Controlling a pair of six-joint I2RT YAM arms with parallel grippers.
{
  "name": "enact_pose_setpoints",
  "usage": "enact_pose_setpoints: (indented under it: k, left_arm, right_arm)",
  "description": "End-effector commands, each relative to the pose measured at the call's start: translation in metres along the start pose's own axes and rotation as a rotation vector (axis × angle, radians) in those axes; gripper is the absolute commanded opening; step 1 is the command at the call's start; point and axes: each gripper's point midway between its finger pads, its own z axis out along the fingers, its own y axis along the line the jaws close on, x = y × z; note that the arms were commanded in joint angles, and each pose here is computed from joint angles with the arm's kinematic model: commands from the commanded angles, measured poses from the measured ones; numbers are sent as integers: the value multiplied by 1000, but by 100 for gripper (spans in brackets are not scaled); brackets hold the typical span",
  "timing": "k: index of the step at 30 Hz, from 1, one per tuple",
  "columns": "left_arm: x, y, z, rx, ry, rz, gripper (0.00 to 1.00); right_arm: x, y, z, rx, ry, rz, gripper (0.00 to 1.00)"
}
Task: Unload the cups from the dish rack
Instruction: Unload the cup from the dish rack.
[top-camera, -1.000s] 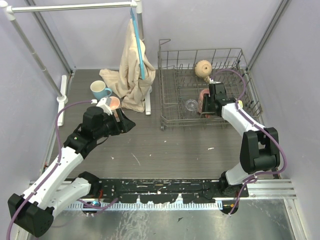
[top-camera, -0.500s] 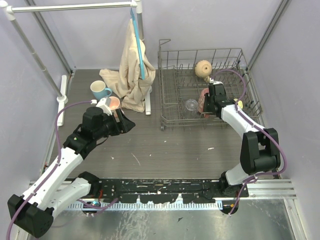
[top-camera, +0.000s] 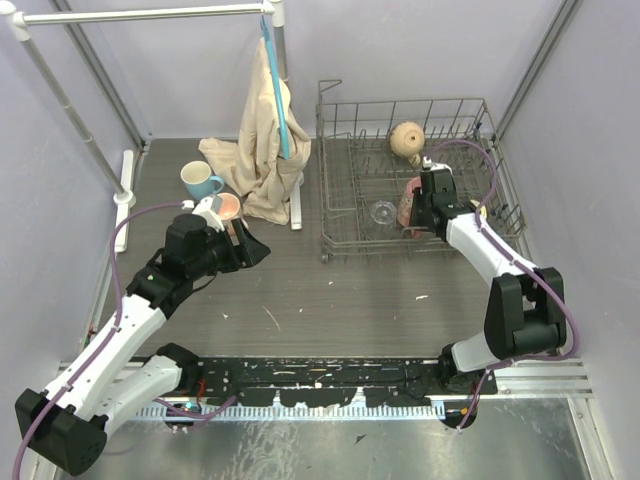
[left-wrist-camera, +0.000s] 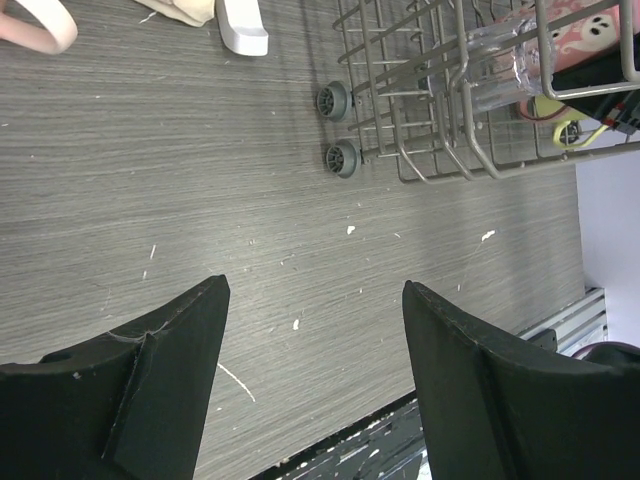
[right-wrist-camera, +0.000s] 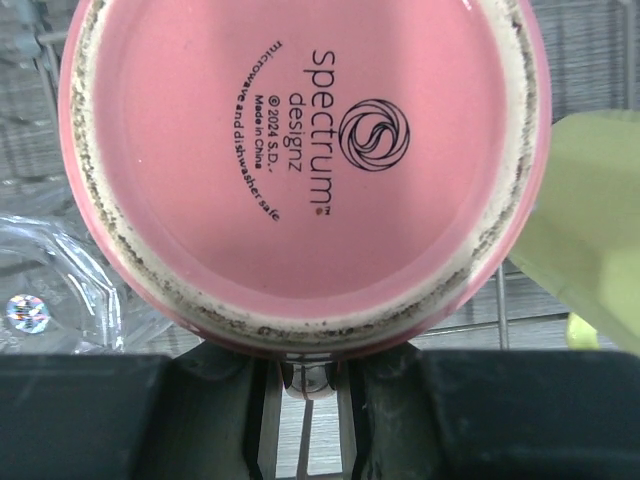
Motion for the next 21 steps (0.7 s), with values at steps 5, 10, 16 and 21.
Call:
enact_pose_setpoints:
  k: [5,10,16,21]
  left_arm:
    - [-3,-2,-1,2,-11,6,77]
    - [-6,-3,-1,3,-18,7,77]
    - [-8,-5,1,4,-18,4,77]
    - [-7,-5,4,4,-10,-2,77]
  right_arm:
    - [-79,0,-62,-10,-274,73,1]
    - [-95,1,-80,-19,-314,80,1]
    - [-116,4,-110,-50,-378,104,1]
    - [-129,4,-133,-62,-433,113,1]
